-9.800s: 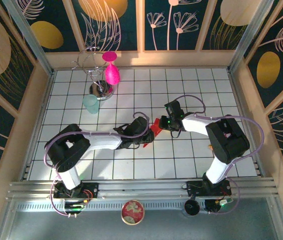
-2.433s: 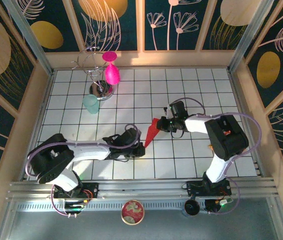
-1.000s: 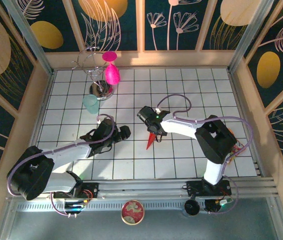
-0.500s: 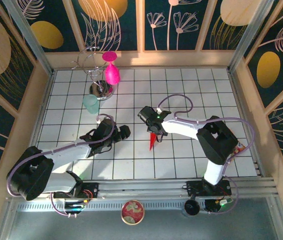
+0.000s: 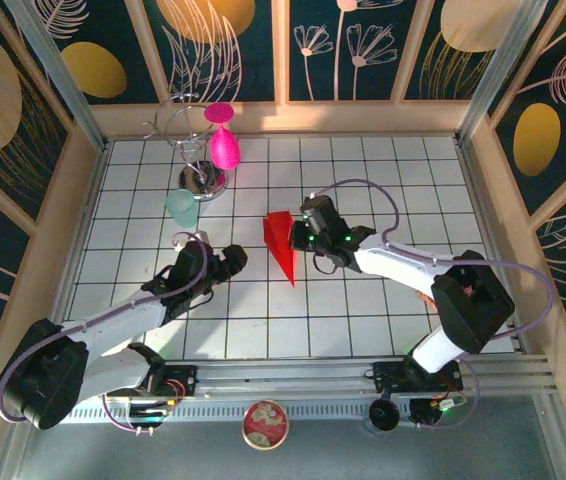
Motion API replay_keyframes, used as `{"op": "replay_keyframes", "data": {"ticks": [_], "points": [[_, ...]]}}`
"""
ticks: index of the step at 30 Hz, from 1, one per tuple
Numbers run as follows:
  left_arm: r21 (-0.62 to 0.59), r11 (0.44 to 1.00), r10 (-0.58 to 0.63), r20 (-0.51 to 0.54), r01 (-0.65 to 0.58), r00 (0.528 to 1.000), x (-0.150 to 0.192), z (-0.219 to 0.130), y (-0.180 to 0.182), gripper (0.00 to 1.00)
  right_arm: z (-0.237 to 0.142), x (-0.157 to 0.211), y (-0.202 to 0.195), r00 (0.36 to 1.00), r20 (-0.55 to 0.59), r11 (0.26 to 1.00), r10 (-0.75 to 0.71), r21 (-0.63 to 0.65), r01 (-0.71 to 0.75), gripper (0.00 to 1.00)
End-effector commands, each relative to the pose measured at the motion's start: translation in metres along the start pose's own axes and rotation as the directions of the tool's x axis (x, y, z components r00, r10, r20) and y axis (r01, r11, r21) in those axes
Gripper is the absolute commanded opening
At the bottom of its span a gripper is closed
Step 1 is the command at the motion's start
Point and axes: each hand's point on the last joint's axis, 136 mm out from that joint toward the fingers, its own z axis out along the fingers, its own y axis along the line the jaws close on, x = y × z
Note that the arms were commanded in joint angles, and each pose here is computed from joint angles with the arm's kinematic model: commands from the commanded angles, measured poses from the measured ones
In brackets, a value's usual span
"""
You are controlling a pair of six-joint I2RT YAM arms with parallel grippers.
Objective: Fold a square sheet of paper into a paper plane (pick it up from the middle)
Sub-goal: Move the paper plane to the top-center of the table.
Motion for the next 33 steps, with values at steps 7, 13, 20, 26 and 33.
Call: {"op": "replay_keyframes", "data": {"ticks": [7,13,20,26,33], "points": [[0.143,0.989,-0.028,-0.048,0.035,0.998,0.001,0.007,-0.034,0.85,0.003,0.021,0.025,0.996,-0.083,0.934,0.016,-0.356,-0.044,0.01],[0.21,0.976,-0.017,-0.169,0.053,0.985,0.018,0.026,-0.057,0.72,0.006,0.038,0.004,0.988,-0.13,0.925,0.079,-0.36,-0.122,0.01],[0.209,0.976,-0.008,-0.238,0.059,0.971,0.04,0.047,-0.073,0.64,0.011,0.049,-0.014,0.979,-0.158,0.928,0.13,-0.328,-0.176,0.01],[0.142,0.984,-0.072,-0.248,0.11,0.966,0.051,0.059,-0.059,0.45,0.013,0.05,-0.022,0.975,-0.163,0.93,0.149,-0.313,-0.195,0.01],[0.163,0.978,-0.088,-0.23,0.128,0.969,0.05,0.056,-0.059,0.34,0.016,0.054,-0.029,0.972,-0.174,0.933,0.159,-0.296,-0.206,0.01]]}}
